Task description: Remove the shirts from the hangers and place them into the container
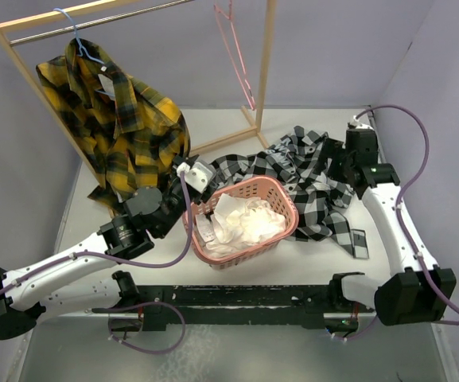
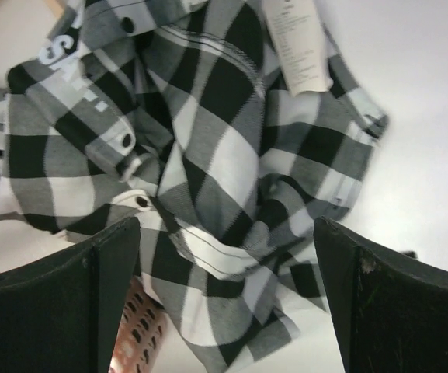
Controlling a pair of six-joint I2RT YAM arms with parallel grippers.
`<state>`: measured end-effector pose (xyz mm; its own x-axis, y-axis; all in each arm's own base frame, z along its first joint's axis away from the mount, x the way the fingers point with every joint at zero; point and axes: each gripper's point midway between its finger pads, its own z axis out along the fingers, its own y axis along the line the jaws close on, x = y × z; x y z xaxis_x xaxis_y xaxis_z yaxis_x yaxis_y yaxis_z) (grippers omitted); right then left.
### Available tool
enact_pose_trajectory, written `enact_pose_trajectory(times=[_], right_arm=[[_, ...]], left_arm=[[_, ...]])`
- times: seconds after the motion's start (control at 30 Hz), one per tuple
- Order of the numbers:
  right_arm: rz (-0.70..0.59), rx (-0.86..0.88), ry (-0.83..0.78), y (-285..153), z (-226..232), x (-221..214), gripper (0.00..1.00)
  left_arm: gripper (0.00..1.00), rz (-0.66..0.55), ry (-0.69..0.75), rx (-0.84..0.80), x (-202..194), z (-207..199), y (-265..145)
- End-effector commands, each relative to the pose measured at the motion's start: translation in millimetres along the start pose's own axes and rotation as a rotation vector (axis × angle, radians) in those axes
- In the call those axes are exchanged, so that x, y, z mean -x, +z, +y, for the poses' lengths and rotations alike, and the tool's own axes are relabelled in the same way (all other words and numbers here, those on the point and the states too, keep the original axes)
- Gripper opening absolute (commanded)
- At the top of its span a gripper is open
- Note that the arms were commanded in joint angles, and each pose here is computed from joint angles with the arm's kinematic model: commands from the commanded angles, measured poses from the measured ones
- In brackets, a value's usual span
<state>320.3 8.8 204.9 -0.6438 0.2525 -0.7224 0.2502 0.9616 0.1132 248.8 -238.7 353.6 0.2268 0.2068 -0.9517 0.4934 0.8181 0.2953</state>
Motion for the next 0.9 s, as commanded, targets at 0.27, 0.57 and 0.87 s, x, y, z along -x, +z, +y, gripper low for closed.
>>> enact_pose_trajectory(times=[0.27, 0.57, 0.87], right_arm=[[0.081, 0.084, 0.072, 74, 33, -16, 0.97], [0.195, 0.135, 0.042, 118, 43, -57, 0.97], [0.219, 0.129, 0.063, 143, 44, -71, 0.7]], left_arm=[[0.62, -0.038, -0.04, 0.022, 14, 5, 0], [0.62, -0.029, -0.035, 0.013, 11, 1, 2], [0.62, -0.021, -0.029, 0.015, 8, 1, 3]])
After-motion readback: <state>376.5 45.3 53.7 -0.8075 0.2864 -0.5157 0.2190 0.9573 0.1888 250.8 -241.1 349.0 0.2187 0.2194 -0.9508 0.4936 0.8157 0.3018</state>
